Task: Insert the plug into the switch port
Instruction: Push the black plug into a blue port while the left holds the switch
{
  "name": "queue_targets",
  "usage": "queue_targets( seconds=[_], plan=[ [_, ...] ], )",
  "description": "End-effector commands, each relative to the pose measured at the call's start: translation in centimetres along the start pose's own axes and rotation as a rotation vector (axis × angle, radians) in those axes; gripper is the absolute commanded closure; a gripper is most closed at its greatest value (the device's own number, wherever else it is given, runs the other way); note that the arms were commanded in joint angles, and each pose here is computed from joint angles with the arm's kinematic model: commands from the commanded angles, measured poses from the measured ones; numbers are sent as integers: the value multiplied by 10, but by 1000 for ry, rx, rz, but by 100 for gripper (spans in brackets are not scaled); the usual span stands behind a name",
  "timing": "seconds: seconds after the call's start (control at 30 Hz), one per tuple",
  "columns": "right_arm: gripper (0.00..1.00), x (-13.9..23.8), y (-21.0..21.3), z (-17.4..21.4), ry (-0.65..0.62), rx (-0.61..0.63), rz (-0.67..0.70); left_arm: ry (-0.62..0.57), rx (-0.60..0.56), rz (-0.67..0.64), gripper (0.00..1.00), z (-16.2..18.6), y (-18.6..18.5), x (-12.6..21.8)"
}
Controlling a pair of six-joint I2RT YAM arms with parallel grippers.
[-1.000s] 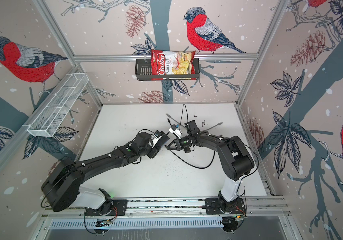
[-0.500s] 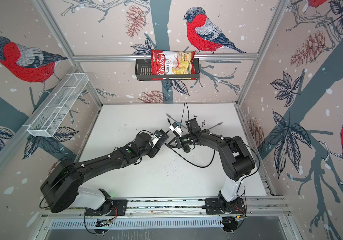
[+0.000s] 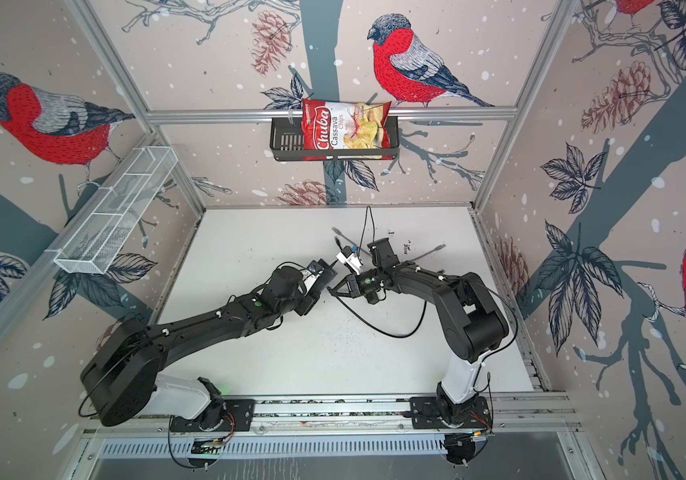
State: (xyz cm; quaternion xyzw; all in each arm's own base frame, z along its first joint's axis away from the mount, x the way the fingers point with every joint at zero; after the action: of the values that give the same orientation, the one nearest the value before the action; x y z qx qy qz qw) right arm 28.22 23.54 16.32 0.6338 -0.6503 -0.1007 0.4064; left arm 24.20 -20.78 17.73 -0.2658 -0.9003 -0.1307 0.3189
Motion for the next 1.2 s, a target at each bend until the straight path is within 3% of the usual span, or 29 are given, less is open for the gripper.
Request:
queue_targets(
  seconds=[0.0, 0.5, 1.17],
  plan=[
    [100, 6, 12, -29, -129, 197, -17, -69, -34, 259, 100, -8, -25, 6],
    [100, 4, 26, -34, -101, 246, -48, 4, -58, 313, 100, -7, -29, 4],
    [100, 13, 13, -35, -116, 241, -1, 6, -91, 570, 100, -8, -46, 18]
  ],
)
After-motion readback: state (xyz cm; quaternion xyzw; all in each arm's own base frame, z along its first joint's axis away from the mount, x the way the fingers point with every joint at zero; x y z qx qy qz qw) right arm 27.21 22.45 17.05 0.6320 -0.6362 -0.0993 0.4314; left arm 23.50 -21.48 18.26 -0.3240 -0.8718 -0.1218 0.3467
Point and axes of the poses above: each gripper's point midway between its finger pads, its own x axis back along the fingers, its own y axis along the line the jaws close on, z = x × y, the point moved 10 cm from there along x, back along the fingers, and after that the axes turned 11 degrees about x, right-handed, at the moved point
